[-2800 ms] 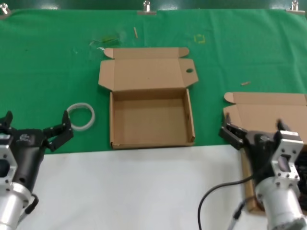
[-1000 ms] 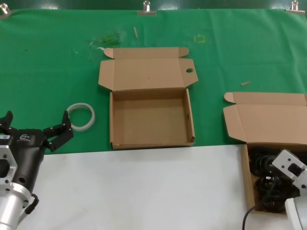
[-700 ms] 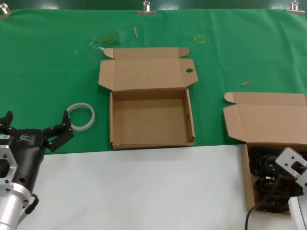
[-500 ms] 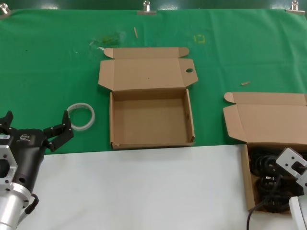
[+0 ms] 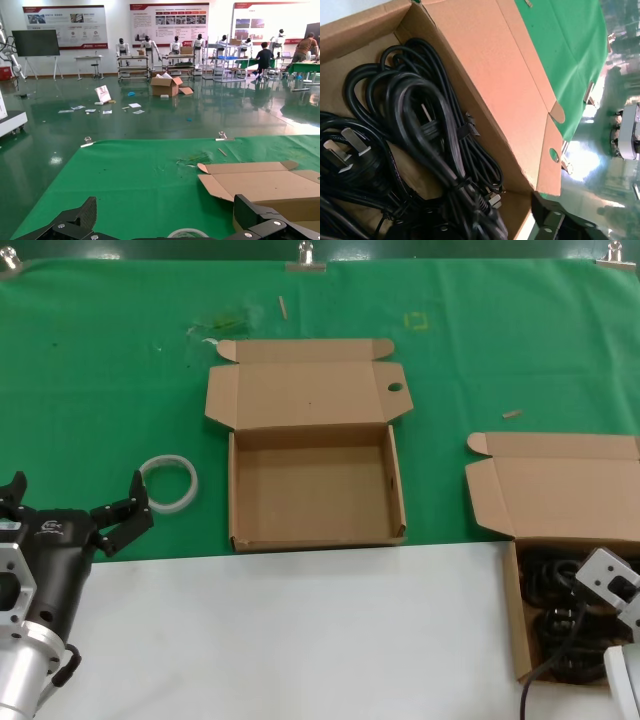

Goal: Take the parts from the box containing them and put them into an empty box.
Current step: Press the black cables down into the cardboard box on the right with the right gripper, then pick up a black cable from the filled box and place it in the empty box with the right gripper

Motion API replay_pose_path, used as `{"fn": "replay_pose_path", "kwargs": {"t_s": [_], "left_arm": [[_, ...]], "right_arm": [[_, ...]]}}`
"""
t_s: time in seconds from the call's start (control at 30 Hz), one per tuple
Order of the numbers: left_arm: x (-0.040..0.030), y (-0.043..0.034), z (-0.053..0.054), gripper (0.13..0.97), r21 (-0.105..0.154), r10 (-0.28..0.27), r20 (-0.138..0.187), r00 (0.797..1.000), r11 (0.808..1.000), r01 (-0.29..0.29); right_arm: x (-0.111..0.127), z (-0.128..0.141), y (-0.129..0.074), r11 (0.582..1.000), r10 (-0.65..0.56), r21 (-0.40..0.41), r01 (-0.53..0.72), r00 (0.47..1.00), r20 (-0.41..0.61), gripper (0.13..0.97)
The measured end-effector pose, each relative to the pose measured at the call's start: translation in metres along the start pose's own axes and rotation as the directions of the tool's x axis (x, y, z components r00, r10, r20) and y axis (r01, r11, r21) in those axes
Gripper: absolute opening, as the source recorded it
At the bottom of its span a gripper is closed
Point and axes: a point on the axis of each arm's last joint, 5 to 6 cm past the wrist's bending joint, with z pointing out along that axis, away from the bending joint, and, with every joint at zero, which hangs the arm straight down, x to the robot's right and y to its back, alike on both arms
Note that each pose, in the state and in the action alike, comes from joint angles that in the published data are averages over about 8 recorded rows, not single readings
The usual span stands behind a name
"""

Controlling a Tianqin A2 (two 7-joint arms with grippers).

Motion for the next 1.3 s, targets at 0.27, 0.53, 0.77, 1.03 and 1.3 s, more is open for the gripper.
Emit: {"fn": "replay_pose_path", "kwargs": {"t_s": [0.27, 0.53, 0.77, 1.03, 1.3], "left_arm": [[0.0000, 0.0000, 0.000, 0.966, 0.000, 0.000, 0.000, 1.000, 1.000, 0.000], [0.0000, 0.0000, 0.000, 0.966, 0.000, 0.000, 0.000, 1.000, 1.000, 0.000], [0.0000, 0.0000, 0.000, 0.966, 0.000, 0.000, 0.000, 1.000, 1.000, 0.000], [0.0000, 0.0000, 0.000, 0.966, 0.000, 0.000, 0.000, 1.000, 1.000, 0.000], [0.0000, 0.0000, 0.000, 0.966, 0.000, 0.000, 0.000, 1.000, 1.000, 0.000]], "right_arm": [[0.000, 0.004, -0.002, 1.000, -0.010, 0.006, 0.010, 1.000, 0.000, 0.442], [-0.001, 0.000, -0.004, 1.000, -0.006, 0.013, 0.006, 1.000, -0.001, 0.296], [0.003, -0.012, -0.007, 1.000, 0.004, 0.027, -0.004, 1.000, -0.015, 0.263], [0.011, -0.038, -0.023, 0.996, 0.031, 0.091, -0.027, 0.998, -0.046, 0.226], [0.015, -0.065, -0.067, 0.968, 0.053, 0.250, -0.033, 0.996, -0.074, 0.226]]}}
